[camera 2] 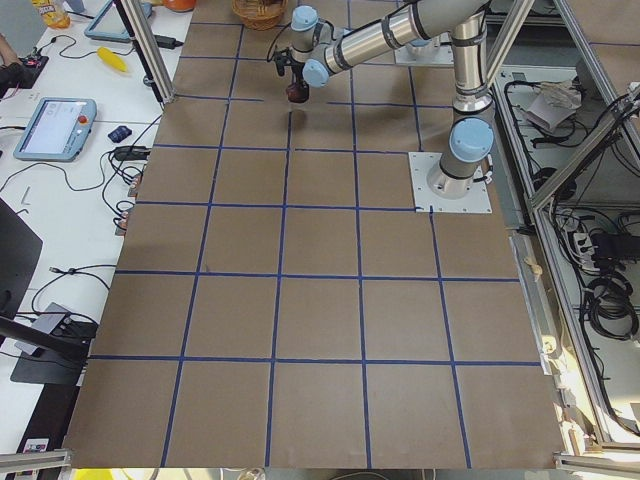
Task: Put all apples into basket
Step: 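Drop red apple in basket with right gripper while left sets dark apple centrally, then grasp the dark apple with right gripper while left gripper withdraws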
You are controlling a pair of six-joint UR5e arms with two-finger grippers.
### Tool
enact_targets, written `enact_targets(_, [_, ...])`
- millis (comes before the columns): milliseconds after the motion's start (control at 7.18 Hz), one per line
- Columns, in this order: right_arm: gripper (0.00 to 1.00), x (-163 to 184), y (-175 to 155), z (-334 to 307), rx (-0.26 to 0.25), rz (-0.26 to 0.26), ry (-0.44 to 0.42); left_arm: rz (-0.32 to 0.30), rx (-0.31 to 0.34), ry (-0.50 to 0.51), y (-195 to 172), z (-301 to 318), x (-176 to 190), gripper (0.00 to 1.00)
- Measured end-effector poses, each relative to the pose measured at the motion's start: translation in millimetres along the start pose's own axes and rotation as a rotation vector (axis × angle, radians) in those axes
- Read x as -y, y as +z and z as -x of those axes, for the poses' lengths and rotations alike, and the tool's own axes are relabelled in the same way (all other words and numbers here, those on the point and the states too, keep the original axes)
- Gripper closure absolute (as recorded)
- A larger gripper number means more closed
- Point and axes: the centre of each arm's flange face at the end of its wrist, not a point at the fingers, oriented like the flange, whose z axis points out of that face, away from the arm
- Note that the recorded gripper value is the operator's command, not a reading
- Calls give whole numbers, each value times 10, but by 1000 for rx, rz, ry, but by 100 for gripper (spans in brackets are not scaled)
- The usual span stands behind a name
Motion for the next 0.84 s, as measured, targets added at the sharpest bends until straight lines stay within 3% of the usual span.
enact_targets(139, [25,33,122,-17,1,-7,-7,-6,-1,9,70,-36,-4,0])
enact_targets(278, [0,69,239,-17,-3,-21,-20,-26,-11,14,84,-63,14,0])
enact_targets(557, [0,116,370,-20,-14,-40,-41,-70,-40,50,-95,-87,55,0])
enact_targets(835, [0,117,166,58,-23,-51,-54,-109,-61,127,-578,-52,100,0])
